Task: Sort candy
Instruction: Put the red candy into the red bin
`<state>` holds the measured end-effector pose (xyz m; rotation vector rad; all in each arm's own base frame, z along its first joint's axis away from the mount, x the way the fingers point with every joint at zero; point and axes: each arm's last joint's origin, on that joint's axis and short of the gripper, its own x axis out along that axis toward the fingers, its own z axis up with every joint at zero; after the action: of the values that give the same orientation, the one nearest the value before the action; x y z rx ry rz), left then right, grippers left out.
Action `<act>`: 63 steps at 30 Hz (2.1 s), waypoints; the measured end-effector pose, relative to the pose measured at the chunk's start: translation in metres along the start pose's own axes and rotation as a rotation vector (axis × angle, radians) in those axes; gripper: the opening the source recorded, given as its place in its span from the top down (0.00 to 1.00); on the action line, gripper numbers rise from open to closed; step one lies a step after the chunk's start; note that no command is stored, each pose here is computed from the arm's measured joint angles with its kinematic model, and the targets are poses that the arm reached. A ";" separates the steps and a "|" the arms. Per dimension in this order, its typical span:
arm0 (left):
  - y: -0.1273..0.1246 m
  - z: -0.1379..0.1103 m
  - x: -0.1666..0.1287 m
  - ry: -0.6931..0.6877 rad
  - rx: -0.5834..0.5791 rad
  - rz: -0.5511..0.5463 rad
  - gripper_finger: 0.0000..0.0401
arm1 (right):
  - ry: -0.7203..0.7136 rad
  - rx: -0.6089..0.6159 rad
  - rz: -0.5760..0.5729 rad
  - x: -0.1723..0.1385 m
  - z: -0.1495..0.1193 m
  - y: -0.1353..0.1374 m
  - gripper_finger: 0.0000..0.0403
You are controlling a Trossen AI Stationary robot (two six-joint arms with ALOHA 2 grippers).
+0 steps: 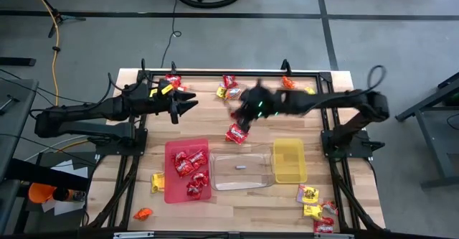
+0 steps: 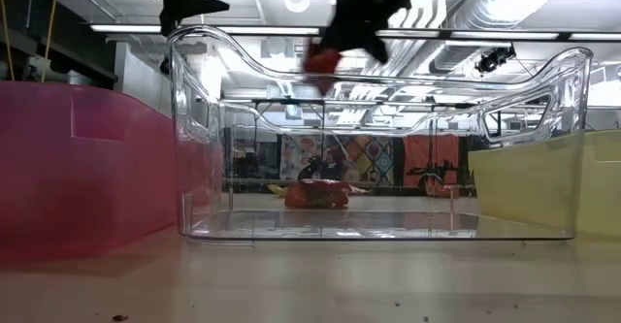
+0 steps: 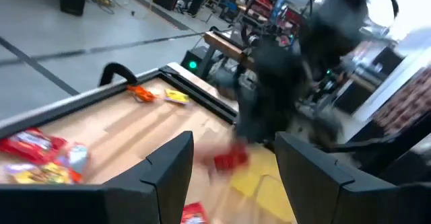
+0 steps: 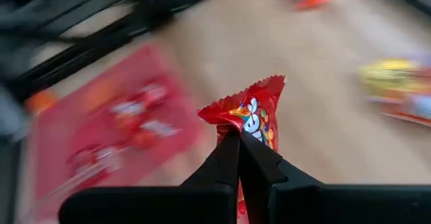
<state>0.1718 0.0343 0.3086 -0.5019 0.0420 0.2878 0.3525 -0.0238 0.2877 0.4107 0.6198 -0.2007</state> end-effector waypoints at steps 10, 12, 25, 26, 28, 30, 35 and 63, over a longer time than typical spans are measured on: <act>-0.015 -0.004 -0.002 0.003 -0.120 -0.091 0.51 | -0.147 -0.136 0.516 0.047 -0.023 0.081 1.00; -0.018 -0.001 -0.002 -0.028 -0.113 -0.103 0.51 | -0.222 -0.117 0.571 0.049 -0.020 0.089 1.00; -0.021 0.006 -0.003 -0.124 -0.061 -0.112 0.51 | -0.395 -0.148 0.514 0.054 0.002 0.105 1.00; -0.021 0.006 -0.003 -0.124 -0.056 -0.112 0.51 | -0.378 -0.154 0.502 0.058 0.003 0.106 1.00; -0.021 0.006 -0.003 -0.123 -0.051 -0.111 0.51 | -0.351 -0.156 0.488 0.068 0.006 0.110 1.00; -0.021 0.006 -0.003 -0.123 -0.045 -0.111 0.51 | -0.315 -0.157 0.471 0.078 0.008 0.112 0.99; -0.021 0.006 -0.003 -0.126 -0.035 -0.107 0.51 | -0.198 -0.158 0.415 0.103 0.009 0.118 0.85; -0.016 0.000 0.003 -0.101 -0.138 -0.010 0.51 | 0.209 -0.213 -0.104 -0.033 -0.013 0.038 0.43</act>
<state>0.1793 0.0217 0.3156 -0.6237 -0.0793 0.3077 0.3312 0.0182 0.3095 0.1945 0.8608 -0.1903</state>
